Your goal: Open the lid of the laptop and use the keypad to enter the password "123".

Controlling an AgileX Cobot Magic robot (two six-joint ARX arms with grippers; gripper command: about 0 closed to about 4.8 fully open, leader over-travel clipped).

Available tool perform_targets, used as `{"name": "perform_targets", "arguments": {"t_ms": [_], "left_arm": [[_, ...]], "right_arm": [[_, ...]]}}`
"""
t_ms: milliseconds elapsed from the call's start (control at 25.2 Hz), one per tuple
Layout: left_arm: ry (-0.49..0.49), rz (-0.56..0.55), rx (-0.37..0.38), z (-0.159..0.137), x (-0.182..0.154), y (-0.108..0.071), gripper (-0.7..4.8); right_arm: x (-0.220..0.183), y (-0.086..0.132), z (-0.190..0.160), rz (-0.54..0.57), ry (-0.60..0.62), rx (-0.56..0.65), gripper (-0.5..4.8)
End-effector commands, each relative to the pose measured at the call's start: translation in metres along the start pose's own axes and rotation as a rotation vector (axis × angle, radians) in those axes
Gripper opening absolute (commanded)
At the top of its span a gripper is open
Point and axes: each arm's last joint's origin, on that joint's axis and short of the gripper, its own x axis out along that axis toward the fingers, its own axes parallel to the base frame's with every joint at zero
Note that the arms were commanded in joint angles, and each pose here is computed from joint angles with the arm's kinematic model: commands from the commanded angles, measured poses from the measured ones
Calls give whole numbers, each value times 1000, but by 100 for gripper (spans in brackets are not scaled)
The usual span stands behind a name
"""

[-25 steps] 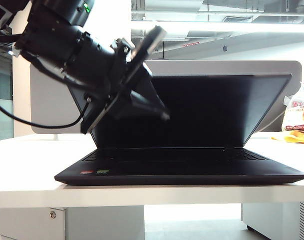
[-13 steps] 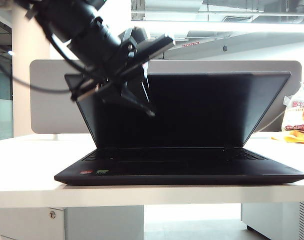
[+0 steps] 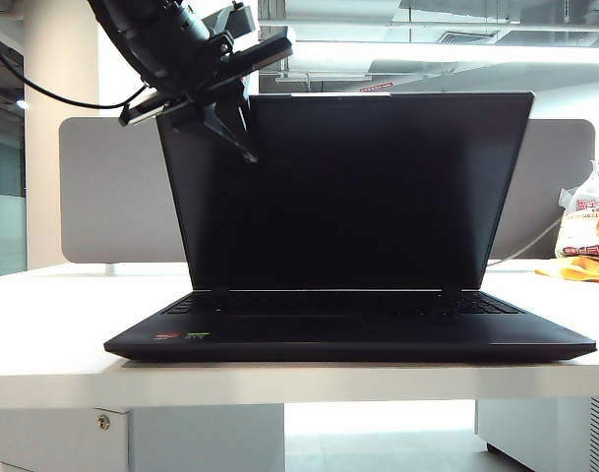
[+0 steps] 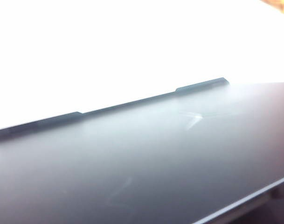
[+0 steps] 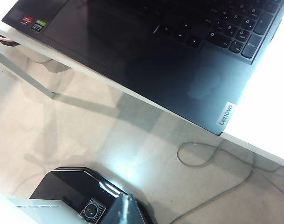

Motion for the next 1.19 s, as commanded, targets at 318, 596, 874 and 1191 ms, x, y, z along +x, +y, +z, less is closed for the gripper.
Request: {"name": "perform_targets", "arguments": {"t_ms": [318, 596, 874, 1191], "left_arm": [[-4, -3, 58, 38, 43, 3, -5], [-41, 14, 96, 68, 60, 12, -5], [-79, 14, 117, 92, 64, 16, -5], [-90, 16, 127, 93, 70, 16, -5]], "right_arm": [[3, 0, 3, -3, -1, -3, -5], [4, 0, 3, -5, 8, -2, -5], [7, 0, 4, -29, 16, 9, -5], [7, 0, 5, -31, 9, 18, -5]]}}
